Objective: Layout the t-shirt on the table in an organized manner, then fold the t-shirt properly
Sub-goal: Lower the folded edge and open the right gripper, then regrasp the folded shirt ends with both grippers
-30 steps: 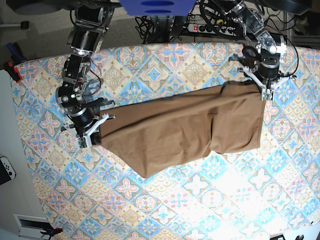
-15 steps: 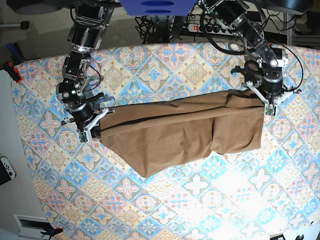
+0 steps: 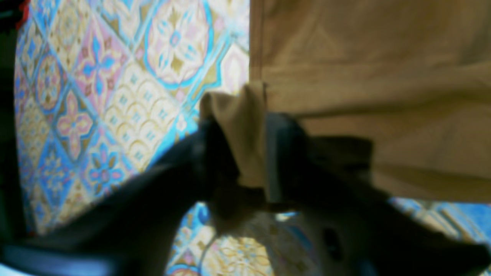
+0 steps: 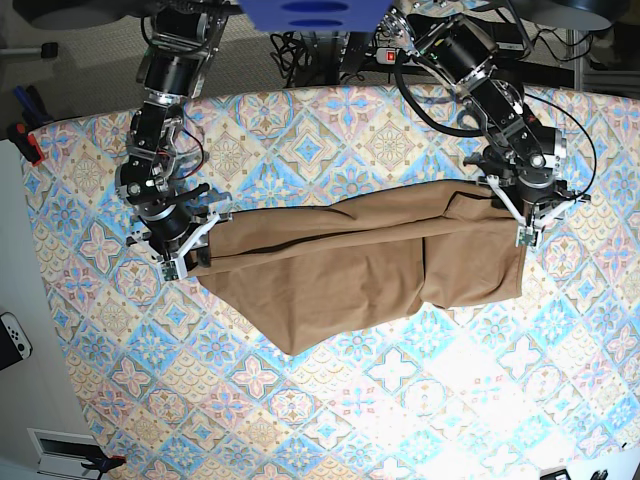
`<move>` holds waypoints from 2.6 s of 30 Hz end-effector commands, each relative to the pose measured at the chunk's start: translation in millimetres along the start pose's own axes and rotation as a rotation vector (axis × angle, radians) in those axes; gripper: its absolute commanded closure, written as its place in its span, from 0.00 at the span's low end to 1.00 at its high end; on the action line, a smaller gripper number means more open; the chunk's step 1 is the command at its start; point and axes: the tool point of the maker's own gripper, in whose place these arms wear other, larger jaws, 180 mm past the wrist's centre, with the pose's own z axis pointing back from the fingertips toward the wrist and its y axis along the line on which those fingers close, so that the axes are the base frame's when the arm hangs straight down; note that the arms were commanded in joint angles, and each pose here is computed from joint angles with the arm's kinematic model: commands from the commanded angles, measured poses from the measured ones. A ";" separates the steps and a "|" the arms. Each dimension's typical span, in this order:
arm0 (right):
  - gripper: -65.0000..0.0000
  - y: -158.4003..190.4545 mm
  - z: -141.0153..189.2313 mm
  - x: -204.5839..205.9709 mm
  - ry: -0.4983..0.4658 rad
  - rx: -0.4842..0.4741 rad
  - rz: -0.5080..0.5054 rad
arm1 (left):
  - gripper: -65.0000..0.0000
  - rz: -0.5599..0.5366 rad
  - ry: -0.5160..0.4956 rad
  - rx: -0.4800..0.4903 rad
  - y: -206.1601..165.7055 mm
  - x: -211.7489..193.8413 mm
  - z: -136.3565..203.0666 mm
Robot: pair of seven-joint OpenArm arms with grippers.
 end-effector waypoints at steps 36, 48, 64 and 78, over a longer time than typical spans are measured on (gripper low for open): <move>0.36 -39.0 64.5 -15.5 -0.193 -0.033 -0.317 | 0.47 0.135 -0.209 -0.004 14.0 5.6 56.4; 0.36 -16.8 51.2 -47.9 -0.127 0.069 -0.369 | 0.47 0.126 -0.183 -0.010 11.5 -5.5 58.0; 0.36 -12.9 29.3 -39.9 -0.077 0.107 -0.385 | 0.48 0.119 -0.158 -0.015 9.2 -15.7 59.5; 0.36 8.4 19.1 -23.8 -0.080 0.170 -0.335 | 0.47 0.138 -0.178 -0.024 8.7 -11.8 60.0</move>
